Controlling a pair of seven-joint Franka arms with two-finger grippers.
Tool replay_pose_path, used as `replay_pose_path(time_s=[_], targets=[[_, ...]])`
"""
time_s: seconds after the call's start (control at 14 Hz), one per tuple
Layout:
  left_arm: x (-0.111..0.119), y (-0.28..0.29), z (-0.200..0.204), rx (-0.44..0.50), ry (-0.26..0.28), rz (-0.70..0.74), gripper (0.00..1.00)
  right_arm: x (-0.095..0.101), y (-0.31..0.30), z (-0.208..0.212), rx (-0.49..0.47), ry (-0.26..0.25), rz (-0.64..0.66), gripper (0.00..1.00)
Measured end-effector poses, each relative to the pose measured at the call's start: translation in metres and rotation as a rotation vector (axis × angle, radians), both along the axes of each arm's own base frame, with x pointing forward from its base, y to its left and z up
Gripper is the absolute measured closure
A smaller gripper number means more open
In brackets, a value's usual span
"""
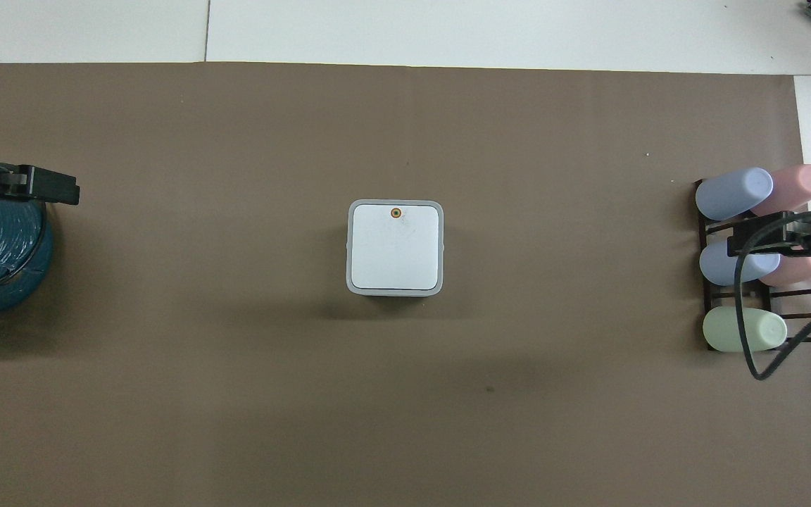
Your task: Close trash can lid
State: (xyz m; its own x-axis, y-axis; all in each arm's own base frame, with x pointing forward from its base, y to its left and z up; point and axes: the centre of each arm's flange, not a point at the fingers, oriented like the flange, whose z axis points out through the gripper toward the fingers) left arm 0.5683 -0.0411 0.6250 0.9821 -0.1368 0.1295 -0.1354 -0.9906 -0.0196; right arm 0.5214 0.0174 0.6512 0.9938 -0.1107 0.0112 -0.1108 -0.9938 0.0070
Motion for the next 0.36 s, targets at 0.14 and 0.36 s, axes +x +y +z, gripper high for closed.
replay_pose_path(time_s=[0.14, 0.36], targets=[[0.0001, 0.0013, 0.0000, 0.000, 0.000, 0.002, 0.00, 0.0000, 0.0000, 0.0000, 0.000, 0.000, 0.000, 0.00], [0.0001, 0.0012, 0.0000, 0.000, 0.000, 0.002, 0.00, 0.0000, 0.0000, 0.0000, 0.000, 0.000, 0.000, 0.00]])
